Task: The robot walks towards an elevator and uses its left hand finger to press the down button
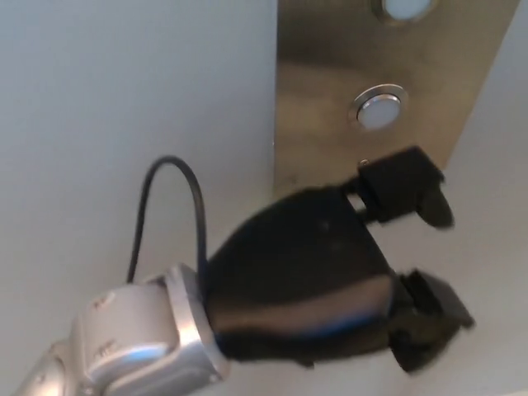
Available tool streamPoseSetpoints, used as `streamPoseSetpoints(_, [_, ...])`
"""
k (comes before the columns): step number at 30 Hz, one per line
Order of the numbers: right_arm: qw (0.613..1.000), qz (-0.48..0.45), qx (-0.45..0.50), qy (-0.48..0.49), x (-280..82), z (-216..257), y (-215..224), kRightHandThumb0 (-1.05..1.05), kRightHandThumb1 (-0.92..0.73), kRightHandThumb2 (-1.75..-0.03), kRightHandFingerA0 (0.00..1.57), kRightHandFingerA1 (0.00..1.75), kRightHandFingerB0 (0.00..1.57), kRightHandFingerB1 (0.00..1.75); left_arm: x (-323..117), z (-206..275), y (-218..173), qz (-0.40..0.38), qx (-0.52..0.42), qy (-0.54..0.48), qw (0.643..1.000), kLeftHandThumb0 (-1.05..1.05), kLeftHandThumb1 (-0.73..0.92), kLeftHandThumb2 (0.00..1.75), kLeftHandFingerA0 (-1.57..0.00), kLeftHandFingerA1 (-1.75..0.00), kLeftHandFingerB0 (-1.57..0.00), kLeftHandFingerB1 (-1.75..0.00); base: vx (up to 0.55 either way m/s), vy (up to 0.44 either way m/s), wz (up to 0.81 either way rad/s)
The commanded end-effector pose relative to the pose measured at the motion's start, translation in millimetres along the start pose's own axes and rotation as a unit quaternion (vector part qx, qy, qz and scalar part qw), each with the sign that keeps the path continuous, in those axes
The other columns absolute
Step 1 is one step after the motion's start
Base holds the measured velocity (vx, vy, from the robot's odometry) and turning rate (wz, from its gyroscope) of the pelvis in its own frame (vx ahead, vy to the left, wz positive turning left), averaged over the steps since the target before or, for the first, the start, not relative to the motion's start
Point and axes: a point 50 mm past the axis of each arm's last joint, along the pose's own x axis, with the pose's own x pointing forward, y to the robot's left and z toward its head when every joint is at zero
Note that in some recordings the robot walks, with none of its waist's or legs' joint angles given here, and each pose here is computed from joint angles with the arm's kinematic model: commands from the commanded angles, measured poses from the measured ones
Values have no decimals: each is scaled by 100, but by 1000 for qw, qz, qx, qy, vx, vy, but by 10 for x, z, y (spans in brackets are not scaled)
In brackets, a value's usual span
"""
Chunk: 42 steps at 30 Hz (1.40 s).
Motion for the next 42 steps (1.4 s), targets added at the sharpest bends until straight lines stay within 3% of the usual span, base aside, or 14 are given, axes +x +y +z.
streamPoseSetpoints(1, [1000, -4, -12, 8, -9, -49, -52, -38, -58, -57, 60, 43, 54, 37, 7, -35, 148, 35, 39, -13, 999, -6, 42, 99, -95, -159, -80, -168, 0, 0, 0])
streamPoseSetpoints(11, [1000, -5, -14, 4, -19, -56, -45, -39, -58, -57, 58, 42, 53, 37, 33, -85, 125, 54, 42, -17, 998, -3, 38, 99, -88, -175, -75, -168, 0, 0, 0])
streamPoseSetpoints(12, [1000, -5, -13, 3, -20, -55, -46, -38, -58, -57, 58, 42, 52, 37, 41, -128, 125, 52, 45, -6, 998, 1, 29, 107, -99, -143, -82, -166, 0, 0, 0])
streamPoseSetpoints(13, [1000, -6, -10, 1, -20, -52, -48, -38, -58, -57, 58, 42, 52, 37, 51, -181, 128, 49, 50, 7, 998, 1, 29, 107, -99, -143, -82, -166, 0, 0, 0])
streamPoseSetpoints(14, [1000, -6, -8, 1, -22, -56, -51, -39, -57, -57, 58, 43, 53, 37, 56, -232, 110, 46, 44, 18, 998, -15, 48, 78, -90, -166, -86, -132, 0, 0, 0])
streamPoseSetpoints(17, [1000, -7, -6, 2, -25, -63, -55, -39, -57, -57, 58, 43, 53, 37, 62, -295, 82, 42, 34, 30, 998, -15, 48, 78, -90, -166, -86, -132, 0, 0, 0])
streamPoseSetpoints(20, [1000, -7, -12, 0, -26, -67, -70, -38, -57, -57, 59, 44, 53, 37, 41, -360, -46, 35, 30, 42, 998, -10, 48, 92, -87, -174, -79, -163, 0, 0, 0])
streamPoseSetpoints(25, [1000, -7, -14, 4, -22, -70, -75, -39, -57, -57, 59, 44, 54, 37, 14, -349, -208, 20, 14, 40, 999, -10, 48, 98, -87, -175, -81, -160, 0, 0, 0])
streamPoseSetpoints(27, [1000, -9, -19, 2, -22, -68, -79, -39, -57, -57, 59, 44, 54, 37, 0, -327, -306, 2, 6, 37, 999, -15, 49, 83, -88, -173, -85, -147, 0, 0, 0])
streamPoseSetpoints(28, [1000, -7, -20, 2, -16, -58, -76, -39, -57, -57, 58, 43, 53, 37, -2, -312, -340, 4, 7, 30, 1000, -16, 40, 92, -114, -157, -90, -128, 0, 0, 0])
streamPoseSetpoints(31, [1000, -5, -22, 2, -8, -43, -71, -39, -57, -57, 58, 43, 53, 37, -6, -289, -395, 8, 10, 18, 1000, -16, 40, 92, -114, -157, -90, -128, 0, 0, 0])
streamPoseSetpoints(35, [1000, -6, -23, -6, -4, -21, -82, -40, -58, -57, 57, 44, 52, 37, 14, -309, -371, 1, 21, 17, 1000, -13, 50, 88, -94, -156, -88, -135, 0, 0, 0])
streamPoseSetpoints(36, [1000, -5, -24, -7, -10, -29, -80, -37, -56, -58, 58, 41, 51, 37, 7, -328, -395, -5, 26, 19, 999, -19, 54, 86, -95, -115, -93, -107, 0, 0, 0])
streamPoseSetpoints(42, [1000, -4, -25, -9, -18, -40, -75, -37, -56, -58, 58, 41, 51, 37, -4, -361, -436, -12, 36, 19, 999, -19, 54, 86, -95, -115, -93, -107, 0, 0, 0])
